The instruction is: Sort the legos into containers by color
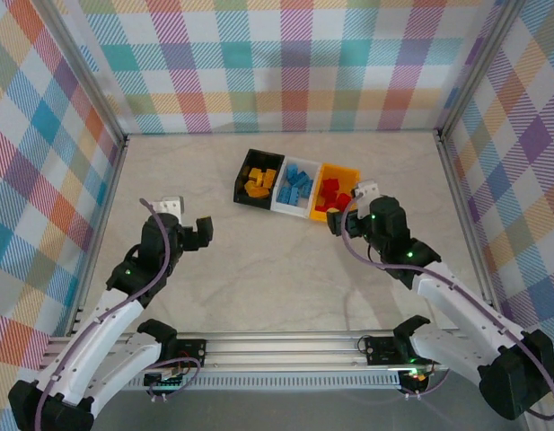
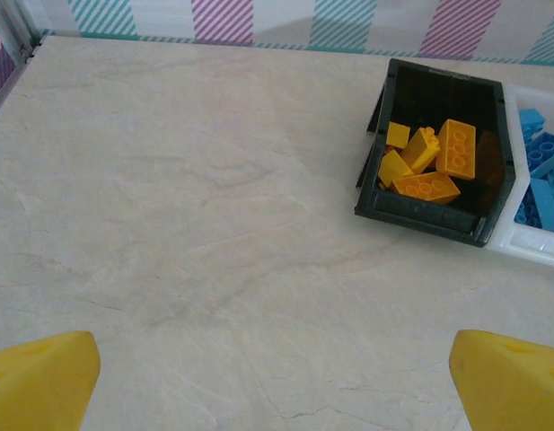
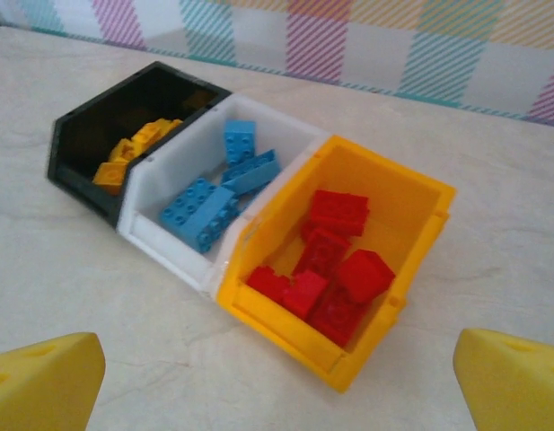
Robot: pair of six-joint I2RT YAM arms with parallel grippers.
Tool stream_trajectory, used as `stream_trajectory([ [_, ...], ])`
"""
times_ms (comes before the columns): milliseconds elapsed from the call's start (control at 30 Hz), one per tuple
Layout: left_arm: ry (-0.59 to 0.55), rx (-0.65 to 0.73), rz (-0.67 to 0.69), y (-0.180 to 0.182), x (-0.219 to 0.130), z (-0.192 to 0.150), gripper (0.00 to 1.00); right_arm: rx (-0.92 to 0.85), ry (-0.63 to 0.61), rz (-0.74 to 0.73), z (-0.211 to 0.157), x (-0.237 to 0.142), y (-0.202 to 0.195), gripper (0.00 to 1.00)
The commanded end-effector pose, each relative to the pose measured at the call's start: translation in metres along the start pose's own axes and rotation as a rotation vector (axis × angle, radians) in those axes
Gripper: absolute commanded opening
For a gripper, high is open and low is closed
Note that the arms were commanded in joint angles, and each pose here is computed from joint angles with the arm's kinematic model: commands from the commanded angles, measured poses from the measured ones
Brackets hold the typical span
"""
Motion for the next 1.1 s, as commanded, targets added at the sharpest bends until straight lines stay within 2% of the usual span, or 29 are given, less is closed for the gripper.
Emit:
stream_trajectory([
  [0,-0.024,0.001,0.033,0.002,0.006,0.002,1.00,0.044,-0.040,-0.104,0.008,-0.001,-0.026,1.00],
  [300,-0.037,-0.035,0.037,-0.002,0.020,0.008,1.00,0.272,-0.031,-0.306,-0.004,0.004,-0.102,1.00],
  [433,-0.030,-0.045,0.040,-0.001,0.018,0.005,1.00,0.309,-0.035,-0.371,-0.010,0.011,-0.128,1.00],
  [600,-0.012,-0.028,0.074,0.005,0.015,-0.003,1.00,0.287,-0.059,-0.339,-0.016,0.034,-0.136,1.00],
  [867,-0.007,0.002,0.096,0.009,0.018,-0.002,1.00,0.183,0.001,-0.274,-0.041,0.090,-0.144,1.00],
  [1067,0.009,0.034,0.143,0.020,0.021,-0.001,1.00,0.180,-0.003,-0.218,-0.054,0.107,-0.142,1.00],
])
Point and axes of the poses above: each hand's point on the last joint's axis, 136 mm out from that joint toward the fingers, its own x axis out along the fingers, its own y axis along the line the jaws close on, z = x × y, the point moved 4 cm from there along -x, back along the fingers, and after that the axes turned 14 degrees about x, right-handed, at the moved point
